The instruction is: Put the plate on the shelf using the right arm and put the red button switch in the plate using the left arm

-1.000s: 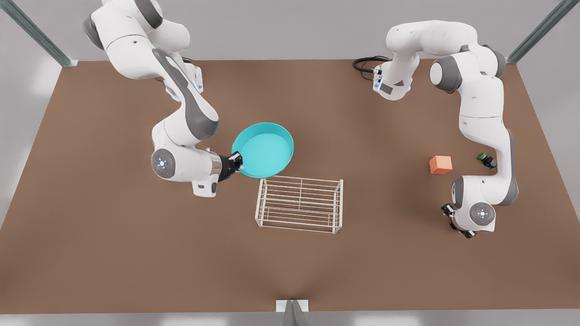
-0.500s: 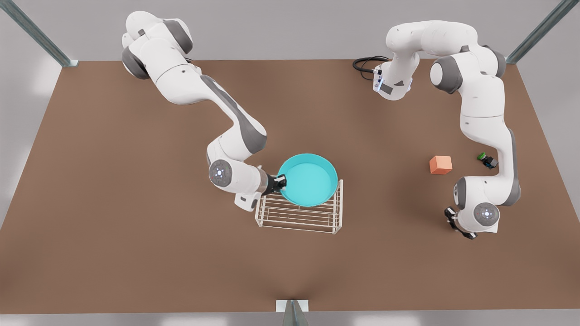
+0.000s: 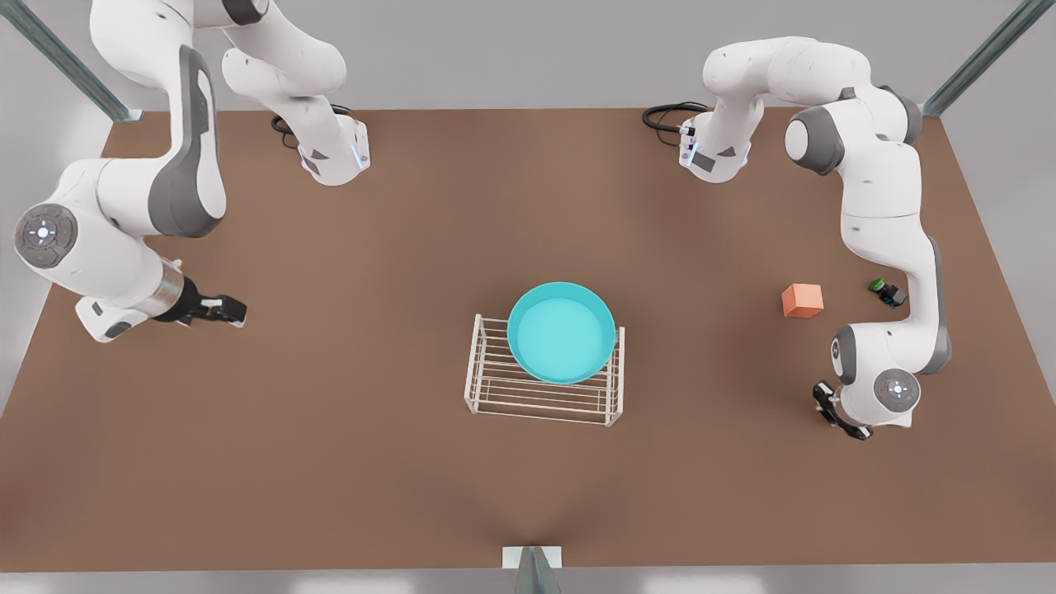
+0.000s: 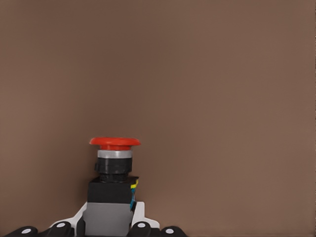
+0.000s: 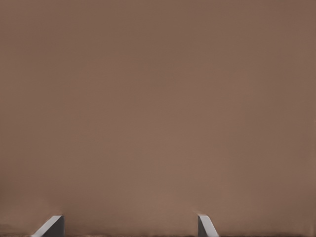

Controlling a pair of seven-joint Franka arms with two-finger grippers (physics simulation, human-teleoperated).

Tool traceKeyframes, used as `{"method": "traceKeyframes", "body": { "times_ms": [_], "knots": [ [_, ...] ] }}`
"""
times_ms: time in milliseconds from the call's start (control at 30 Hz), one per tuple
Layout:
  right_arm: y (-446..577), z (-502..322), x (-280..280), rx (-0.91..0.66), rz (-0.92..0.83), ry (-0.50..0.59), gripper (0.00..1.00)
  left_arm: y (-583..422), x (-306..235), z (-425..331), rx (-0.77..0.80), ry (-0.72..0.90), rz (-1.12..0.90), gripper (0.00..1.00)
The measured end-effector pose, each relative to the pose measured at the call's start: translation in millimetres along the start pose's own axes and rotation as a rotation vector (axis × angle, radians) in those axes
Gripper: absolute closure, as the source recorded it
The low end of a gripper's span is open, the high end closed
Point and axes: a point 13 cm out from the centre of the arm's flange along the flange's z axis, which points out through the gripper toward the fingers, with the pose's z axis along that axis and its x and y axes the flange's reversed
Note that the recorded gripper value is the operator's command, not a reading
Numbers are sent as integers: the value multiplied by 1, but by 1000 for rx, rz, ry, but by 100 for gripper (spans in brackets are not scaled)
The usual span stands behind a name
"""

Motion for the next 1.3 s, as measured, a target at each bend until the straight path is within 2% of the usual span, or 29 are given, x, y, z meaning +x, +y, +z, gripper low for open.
{"method": "traceKeyframes", "body": {
  "times_ms": [167,267,467,600,733,933,1067,1100,1133,1300],
  "knots": [
    [4,7,12,25,-114,59,0,-8,2,-14,16,15,17,63],
    [2,8,16,26,-158,77,0,-13,24,-47,33,44,41,63],
    [2,6,19,23,-229,87,0,29,159,-193,54,242,190,63],
    [-1,6,20,20,-258,93,0,120,249,-291,28,345,335,63],
    [-1,7,22,18,-284,104,0,234,327,-342,-24,411,474,63],
    [-2,10,24,15,-314,114,0,339,388,-365,-68,468,549,63],
    [-2,14,24,12,-327,123,0,402,398,-320,-104,388,608,63],
    [-2,14,24,11,-330,124,0,410,396,-307,-105,360,618,57],
    [-2,15,24,10,-333,125,0,412,394,-300,-102,343,621,0],
    [-5,15,24,9,-343,126,0,399,387,-312,-45,313,600,0]
  ]
}}
